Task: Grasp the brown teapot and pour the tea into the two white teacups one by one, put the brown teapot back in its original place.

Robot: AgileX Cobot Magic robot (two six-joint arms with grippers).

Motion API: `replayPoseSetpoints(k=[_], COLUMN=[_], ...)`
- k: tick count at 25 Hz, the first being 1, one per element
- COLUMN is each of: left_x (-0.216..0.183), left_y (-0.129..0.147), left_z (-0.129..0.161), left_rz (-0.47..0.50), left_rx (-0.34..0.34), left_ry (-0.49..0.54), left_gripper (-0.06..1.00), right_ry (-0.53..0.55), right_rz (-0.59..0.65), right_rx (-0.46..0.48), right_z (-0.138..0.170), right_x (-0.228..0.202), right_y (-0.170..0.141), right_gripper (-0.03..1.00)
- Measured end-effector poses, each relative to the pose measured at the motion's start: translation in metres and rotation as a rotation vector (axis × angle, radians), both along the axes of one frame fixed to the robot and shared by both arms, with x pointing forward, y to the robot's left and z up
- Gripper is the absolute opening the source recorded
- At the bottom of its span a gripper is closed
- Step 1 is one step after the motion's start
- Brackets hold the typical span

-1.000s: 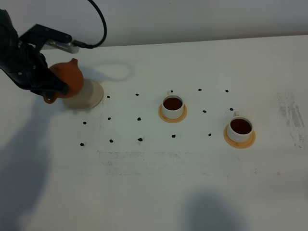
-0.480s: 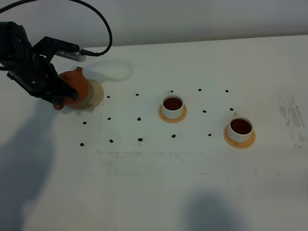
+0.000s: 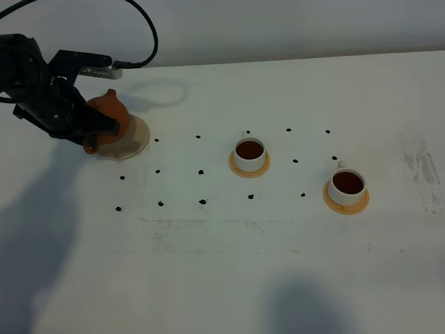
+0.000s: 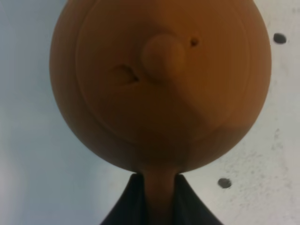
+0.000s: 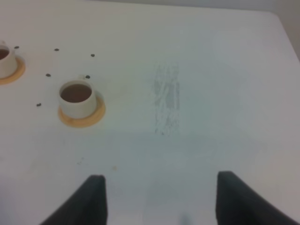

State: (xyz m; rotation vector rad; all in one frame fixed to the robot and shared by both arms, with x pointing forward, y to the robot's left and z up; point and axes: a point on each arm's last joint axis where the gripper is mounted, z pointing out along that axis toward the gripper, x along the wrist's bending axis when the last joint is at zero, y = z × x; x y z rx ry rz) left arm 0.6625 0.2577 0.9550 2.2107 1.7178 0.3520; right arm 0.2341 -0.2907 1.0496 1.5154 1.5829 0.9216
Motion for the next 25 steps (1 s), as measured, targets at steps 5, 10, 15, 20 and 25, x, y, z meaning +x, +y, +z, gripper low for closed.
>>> replayPoseSetpoints(k=[5, 10, 15, 20, 25], left_x=[0.002, 0.003, 0.003, 0.003, 0.003], left_y=[-0.001, -0.002, -0.002, -0.003, -0.004], left_z=[-0.012, -0.019, -0.021, -0.020, -0.020], left_rz=[0.011, 0.019, 0.021, 0.030, 0.037], left_rx=[-0.008, -0.020, -0.023, -0.038, -0.051], left_ry=[0.026, 0.042, 0.042, 0.041, 0.041], left_gripper=[0.10, 0.10, 0.10, 0.10, 0.10], right_ry=[0.000, 0.000, 0.000, 0.000, 0.000], right_rz=[0.000, 0.000, 0.000, 0.000, 0.000], right_rx=[0.000, 0.000, 0.000, 0.000, 0.000], right_z=[0.000, 0.000, 0.000, 0.000, 0.000], right_x=[0.000, 0.000, 0.000, 0.000, 0.000], right_y=[0.000, 0.000, 0.000, 0.000, 0.000], right_gripper=[0.51, 0.51, 0.51, 0.51, 0.51])
